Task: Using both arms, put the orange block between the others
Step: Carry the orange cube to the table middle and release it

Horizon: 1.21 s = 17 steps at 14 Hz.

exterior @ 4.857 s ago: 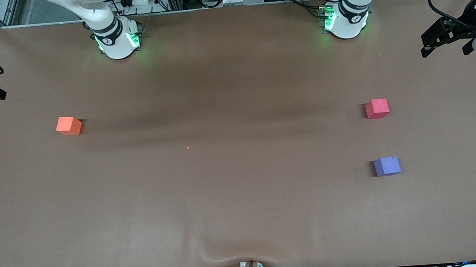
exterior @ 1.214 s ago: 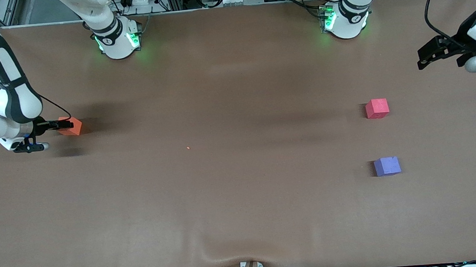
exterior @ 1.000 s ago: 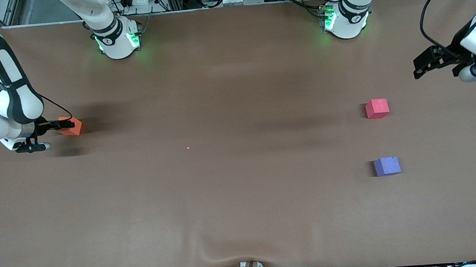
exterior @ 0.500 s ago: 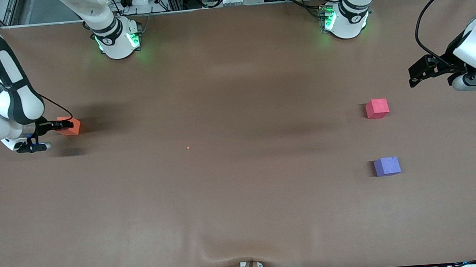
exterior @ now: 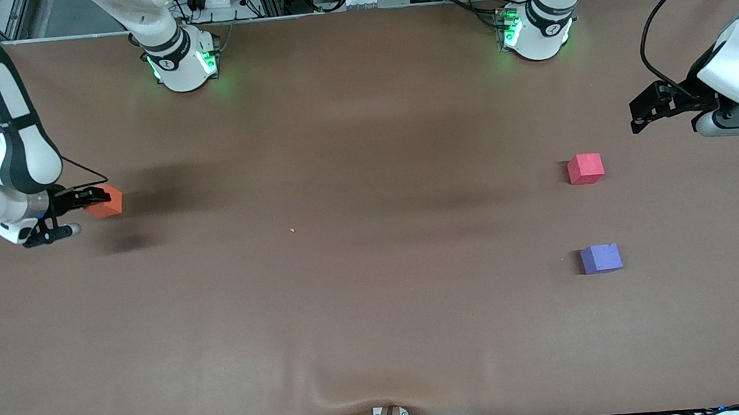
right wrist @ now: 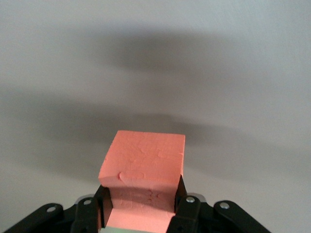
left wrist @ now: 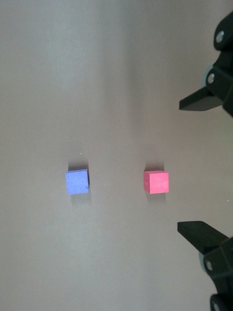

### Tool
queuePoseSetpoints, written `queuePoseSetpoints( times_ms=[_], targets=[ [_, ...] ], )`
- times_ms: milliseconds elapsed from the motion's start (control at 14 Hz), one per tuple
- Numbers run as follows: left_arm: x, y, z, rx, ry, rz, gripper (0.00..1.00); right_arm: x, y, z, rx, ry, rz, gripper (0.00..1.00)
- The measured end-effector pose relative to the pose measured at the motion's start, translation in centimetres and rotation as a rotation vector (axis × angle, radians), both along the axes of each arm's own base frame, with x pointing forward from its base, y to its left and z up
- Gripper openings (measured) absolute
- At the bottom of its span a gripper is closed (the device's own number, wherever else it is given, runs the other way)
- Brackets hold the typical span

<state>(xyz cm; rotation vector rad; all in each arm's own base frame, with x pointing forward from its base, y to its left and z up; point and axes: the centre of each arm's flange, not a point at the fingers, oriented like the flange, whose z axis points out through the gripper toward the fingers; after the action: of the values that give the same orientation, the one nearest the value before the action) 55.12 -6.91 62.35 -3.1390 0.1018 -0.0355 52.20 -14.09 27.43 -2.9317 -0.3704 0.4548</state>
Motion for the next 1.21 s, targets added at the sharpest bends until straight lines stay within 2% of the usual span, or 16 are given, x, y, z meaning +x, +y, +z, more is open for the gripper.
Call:
queuePoseSetpoints(
  times_ms=[143,286,500,714,1000,1214],
  targets=[
    [-0.2,0.0,0.5,-0.001,-0.009,0.001,1.00,3.4,6.9,3.0,0.047,-0.056,0.092,0.53],
    [-0.3,0.1,0.7,-0.001,-0.013,0.001,1.00,5.5,14.6,4.8,0.093,-0.101,0.189,0.53],
    [-0.5,0.4,1.1,-0.001,-0.017,0.007,1.00,7.3,24.3,5.2,0.151,-0.132,0.308,0.53],
    [-1.1,1.3,1.5,0.002,0.001,0.023,1.00,8.8,31.1,4.6,0.188,-0.148,0.386,0.53],
    [-2.1,1.5,2.8,0.003,-0.006,0.026,1.00,8.3,39.3,5.2,0.210,-0.157,0.392,0.53],
    [-2.8,1.4,3.6,0.004,-0.014,0.023,1.00,5.7,47.1,7.3,0.178,-0.157,0.314,0.53]
  ],
)
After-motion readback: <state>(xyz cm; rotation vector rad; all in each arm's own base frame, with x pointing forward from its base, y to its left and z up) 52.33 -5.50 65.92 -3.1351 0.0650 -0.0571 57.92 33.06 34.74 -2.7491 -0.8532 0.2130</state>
